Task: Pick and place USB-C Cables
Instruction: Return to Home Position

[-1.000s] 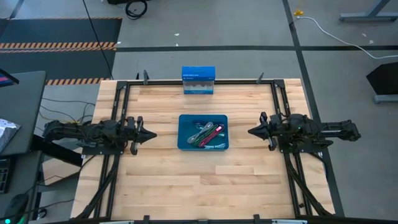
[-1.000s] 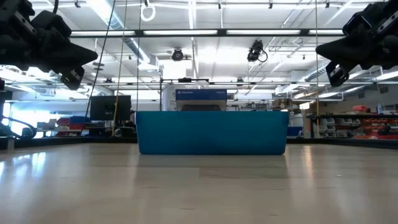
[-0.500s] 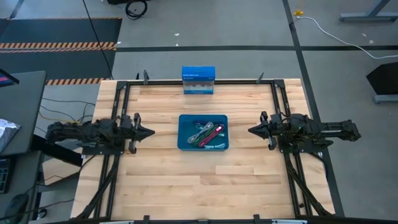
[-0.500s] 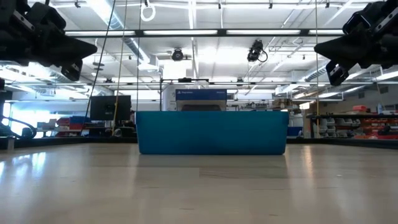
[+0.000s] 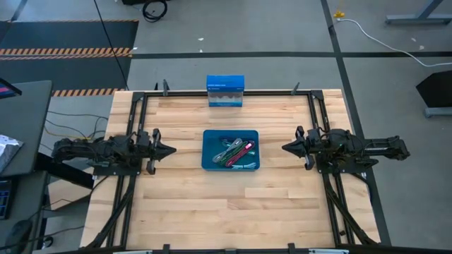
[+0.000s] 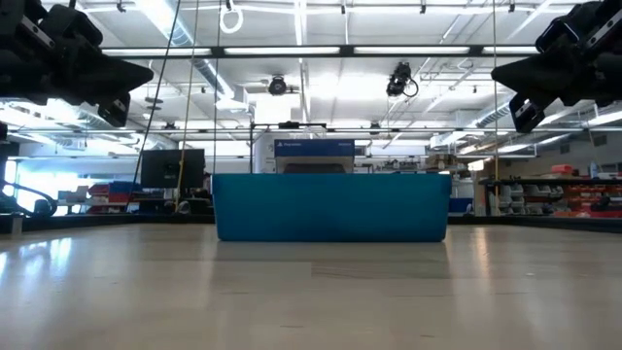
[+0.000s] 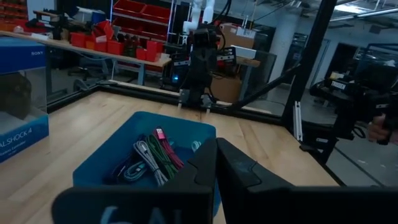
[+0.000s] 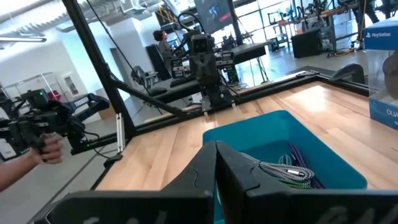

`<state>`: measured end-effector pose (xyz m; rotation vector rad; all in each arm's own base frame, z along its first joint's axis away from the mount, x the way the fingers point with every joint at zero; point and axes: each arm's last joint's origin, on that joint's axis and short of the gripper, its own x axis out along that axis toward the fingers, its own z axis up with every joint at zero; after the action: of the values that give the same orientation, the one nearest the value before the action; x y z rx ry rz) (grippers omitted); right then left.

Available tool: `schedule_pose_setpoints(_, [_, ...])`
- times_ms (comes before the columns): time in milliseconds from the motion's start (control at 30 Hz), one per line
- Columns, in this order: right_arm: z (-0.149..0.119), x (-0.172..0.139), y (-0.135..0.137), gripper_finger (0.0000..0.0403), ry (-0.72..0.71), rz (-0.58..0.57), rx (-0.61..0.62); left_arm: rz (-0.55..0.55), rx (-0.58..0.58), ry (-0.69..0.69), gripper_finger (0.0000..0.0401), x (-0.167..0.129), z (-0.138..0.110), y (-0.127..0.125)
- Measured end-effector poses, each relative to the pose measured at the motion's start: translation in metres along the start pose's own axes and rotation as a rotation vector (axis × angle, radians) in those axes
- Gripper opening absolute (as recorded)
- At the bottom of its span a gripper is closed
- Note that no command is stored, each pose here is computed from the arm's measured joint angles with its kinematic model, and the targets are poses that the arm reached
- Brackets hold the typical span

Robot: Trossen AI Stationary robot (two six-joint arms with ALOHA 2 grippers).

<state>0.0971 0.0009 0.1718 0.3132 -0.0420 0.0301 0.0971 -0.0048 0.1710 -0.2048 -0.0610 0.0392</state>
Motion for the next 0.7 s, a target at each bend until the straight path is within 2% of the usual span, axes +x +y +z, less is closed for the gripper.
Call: schedule_pose_setpoints(700, [0.0000,0.0000,0.0000,0.0013,0.000,0.001,-0.002,0.000,0.001,0.000,0.0020,0.0000,-0.0001,0.0000])
